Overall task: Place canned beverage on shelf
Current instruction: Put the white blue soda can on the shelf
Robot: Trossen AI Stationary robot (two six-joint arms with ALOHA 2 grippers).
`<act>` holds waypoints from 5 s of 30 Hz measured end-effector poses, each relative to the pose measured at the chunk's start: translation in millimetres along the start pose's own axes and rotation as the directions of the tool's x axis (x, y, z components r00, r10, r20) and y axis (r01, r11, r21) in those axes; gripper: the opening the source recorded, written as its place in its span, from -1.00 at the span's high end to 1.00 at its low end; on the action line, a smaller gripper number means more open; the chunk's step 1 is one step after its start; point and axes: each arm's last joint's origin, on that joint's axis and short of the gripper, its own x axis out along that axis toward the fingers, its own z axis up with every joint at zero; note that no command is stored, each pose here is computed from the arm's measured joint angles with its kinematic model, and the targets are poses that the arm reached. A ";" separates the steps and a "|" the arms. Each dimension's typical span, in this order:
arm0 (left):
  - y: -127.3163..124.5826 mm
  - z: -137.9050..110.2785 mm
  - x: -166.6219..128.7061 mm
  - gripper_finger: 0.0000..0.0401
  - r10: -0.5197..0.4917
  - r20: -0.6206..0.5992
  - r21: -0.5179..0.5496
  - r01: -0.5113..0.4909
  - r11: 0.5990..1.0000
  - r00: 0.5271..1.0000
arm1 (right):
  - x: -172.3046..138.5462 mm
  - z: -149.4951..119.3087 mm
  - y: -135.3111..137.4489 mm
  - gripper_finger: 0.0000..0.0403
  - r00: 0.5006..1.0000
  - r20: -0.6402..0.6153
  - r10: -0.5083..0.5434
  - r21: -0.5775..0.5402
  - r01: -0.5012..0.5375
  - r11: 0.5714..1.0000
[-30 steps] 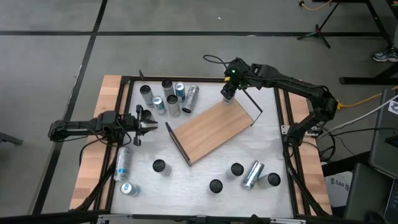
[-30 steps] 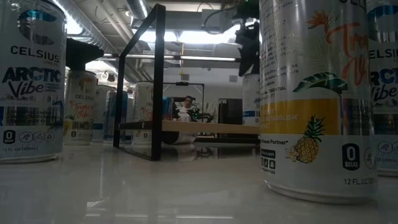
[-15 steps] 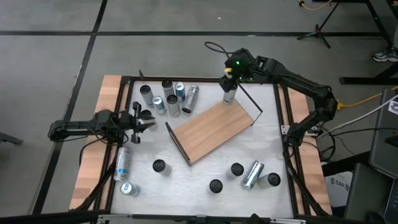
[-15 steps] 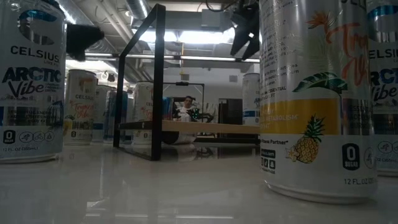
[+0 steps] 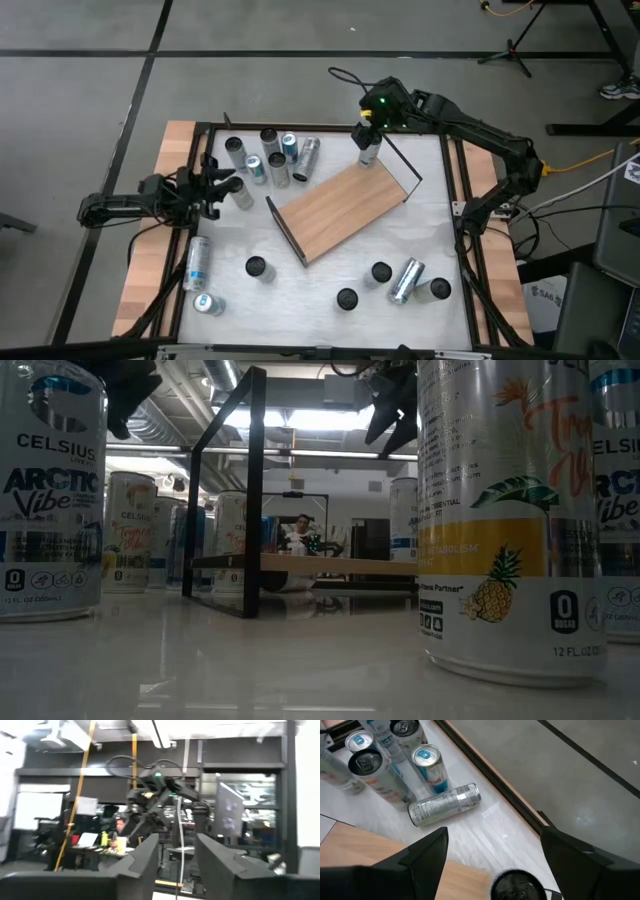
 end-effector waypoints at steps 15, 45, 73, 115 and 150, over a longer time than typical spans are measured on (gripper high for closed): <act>3.5 -0.5 0.1 -0.37 0.121 -0.002 -0.054 -0.121 0.991 0.993 | 0.0 0.0 0.0 -0.53 1.000 0.000 0.001 0.000 -0.001 1.000; 11.6 32.9 6.2 -0.34 0.492 0.058 -0.098 -0.486 0.869 0.868 | 0.0 0.9 0.1 -0.53 1.000 0.009 0.002 0.000 -0.002 1.000; 18.6 149.8 112.4 -0.30 0.783 -0.139 0.232 -0.749 0.620 0.606 | -4.1 1.5 -1.7 -0.53 0.999 0.027 -0.036 -0.182 0.040 0.983; 142.3 69.1 127.3 -0.30 0.524 -0.852 0.271 -0.867 0.418 -0.013 | -56.8 -9.1 -15.3 -0.53 0.990 0.131 -0.042 -0.299 0.080 0.951; 138.2 67.3 121.3 -0.67 0.487 -0.870 0.330 -0.826 0.458 -0.078 | -56.5 -9.1 -15.3 -0.53 0.991 0.131 -0.042 -0.300 0.080 0.951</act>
